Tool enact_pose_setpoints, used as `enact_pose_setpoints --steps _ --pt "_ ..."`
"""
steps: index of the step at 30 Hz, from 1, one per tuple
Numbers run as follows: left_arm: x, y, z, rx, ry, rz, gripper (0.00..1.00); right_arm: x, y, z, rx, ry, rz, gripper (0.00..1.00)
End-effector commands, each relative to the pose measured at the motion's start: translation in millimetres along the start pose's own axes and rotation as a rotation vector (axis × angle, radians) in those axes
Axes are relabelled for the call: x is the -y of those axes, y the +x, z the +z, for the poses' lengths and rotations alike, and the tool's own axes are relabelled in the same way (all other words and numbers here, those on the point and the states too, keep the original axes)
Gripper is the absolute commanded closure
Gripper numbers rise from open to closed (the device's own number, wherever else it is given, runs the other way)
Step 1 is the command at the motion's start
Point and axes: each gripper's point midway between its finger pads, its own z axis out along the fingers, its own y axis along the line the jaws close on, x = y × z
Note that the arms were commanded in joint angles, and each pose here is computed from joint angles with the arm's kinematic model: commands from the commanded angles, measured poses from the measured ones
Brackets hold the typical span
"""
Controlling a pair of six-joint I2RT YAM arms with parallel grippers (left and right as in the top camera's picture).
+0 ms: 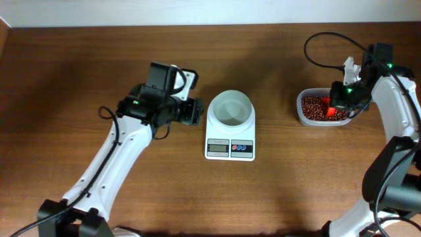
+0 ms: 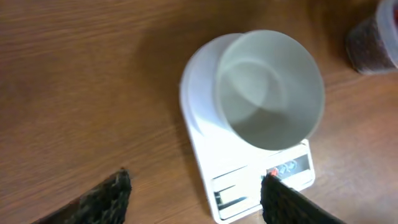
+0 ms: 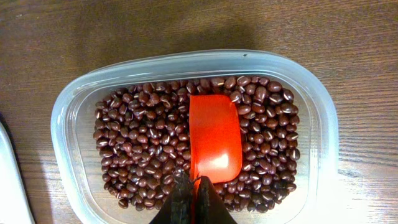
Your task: Scoop item into bowl and weigh 50g on scale
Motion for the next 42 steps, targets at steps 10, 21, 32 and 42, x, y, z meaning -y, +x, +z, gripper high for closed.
enact_pose_setpoints --steps 10,21,32,42 --pt "41.9 0.1 7.9 0.004 0.019 0.134 1.0 -7.6 -6.6 -6.8 0.018 -0.039 0.003 0.96" --pt "35.0 -1.2 7.8 0.008 -0.022 0.134 1.0 7.5 -3.0 -38.4 -0.037 0.081 0.011 0.96" --pt "56.6 5.6 12.1 -0.009 0.03 0.239 1.0 9.4 -0.2 -37.8 -0.048 0.091 0.009 0.91" --pt "141.5 83.1 34.1 -0.212 0.186 0.791 0.02 9.3 -0.1 -37.7 -0.048 0.09 0.01 0.01"
